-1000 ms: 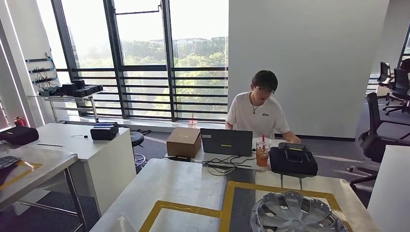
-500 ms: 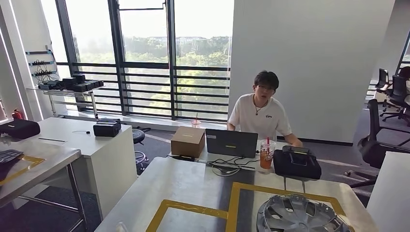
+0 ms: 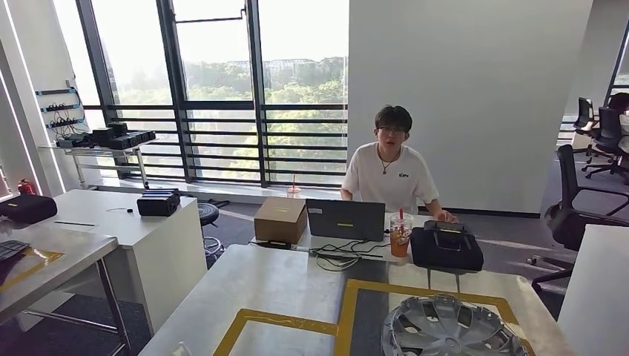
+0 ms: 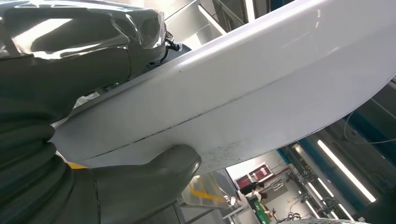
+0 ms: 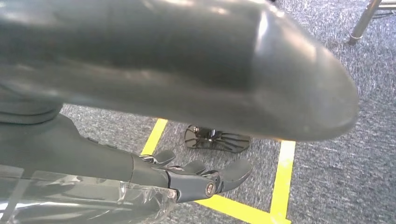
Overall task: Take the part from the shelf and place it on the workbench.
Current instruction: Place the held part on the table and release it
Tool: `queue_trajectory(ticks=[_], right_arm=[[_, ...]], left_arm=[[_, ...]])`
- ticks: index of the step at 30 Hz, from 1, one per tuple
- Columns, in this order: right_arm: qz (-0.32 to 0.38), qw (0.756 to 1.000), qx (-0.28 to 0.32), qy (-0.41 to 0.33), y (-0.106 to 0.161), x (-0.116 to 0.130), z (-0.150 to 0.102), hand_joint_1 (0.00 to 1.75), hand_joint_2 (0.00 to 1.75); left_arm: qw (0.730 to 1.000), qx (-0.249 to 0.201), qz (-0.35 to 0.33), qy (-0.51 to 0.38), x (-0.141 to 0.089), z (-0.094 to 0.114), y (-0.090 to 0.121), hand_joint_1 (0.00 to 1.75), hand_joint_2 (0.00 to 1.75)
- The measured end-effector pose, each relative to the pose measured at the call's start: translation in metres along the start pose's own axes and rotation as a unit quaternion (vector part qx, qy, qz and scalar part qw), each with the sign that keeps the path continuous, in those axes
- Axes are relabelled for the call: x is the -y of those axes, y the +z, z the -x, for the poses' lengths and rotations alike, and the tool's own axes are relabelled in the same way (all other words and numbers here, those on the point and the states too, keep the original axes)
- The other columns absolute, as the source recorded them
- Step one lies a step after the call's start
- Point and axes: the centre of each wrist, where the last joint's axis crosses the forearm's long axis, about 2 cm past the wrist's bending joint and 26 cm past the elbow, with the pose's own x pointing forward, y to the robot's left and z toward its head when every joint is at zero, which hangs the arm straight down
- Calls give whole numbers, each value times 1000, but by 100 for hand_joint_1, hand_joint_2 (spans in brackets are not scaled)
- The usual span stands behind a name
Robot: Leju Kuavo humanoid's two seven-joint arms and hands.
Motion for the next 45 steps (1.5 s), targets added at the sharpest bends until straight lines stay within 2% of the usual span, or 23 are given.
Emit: queue_trajectory(ticks=[23, 27, 32, 37, 45], right_arm=[[14, 1000, 4, 10, -3, 9, -4, 0, 0], [14, 1000, 2, 15, -3, 10, -4, 0, 0], [16, 1000, 3, 24, -5, 10, -3, 0, 0], [12, 1000, 2, 24, -8, 10, -3, 0, 0], [7, 1000, 6, 22, -11, 9, -4, 0, 0]], left_arm=[[1000, -8, 1, -9, -2, -2, 0, 175, 175], [997, -33, 4, -69, -4, -2, 0, 175, 175], [978, -81, 34, -188, -16, -1, -4, 175, 175], [970, -96, 52, -217, -23, 2, -8, 175, 175], [933, -146, 91, -315, -37, 16, -22, 175, 175]])
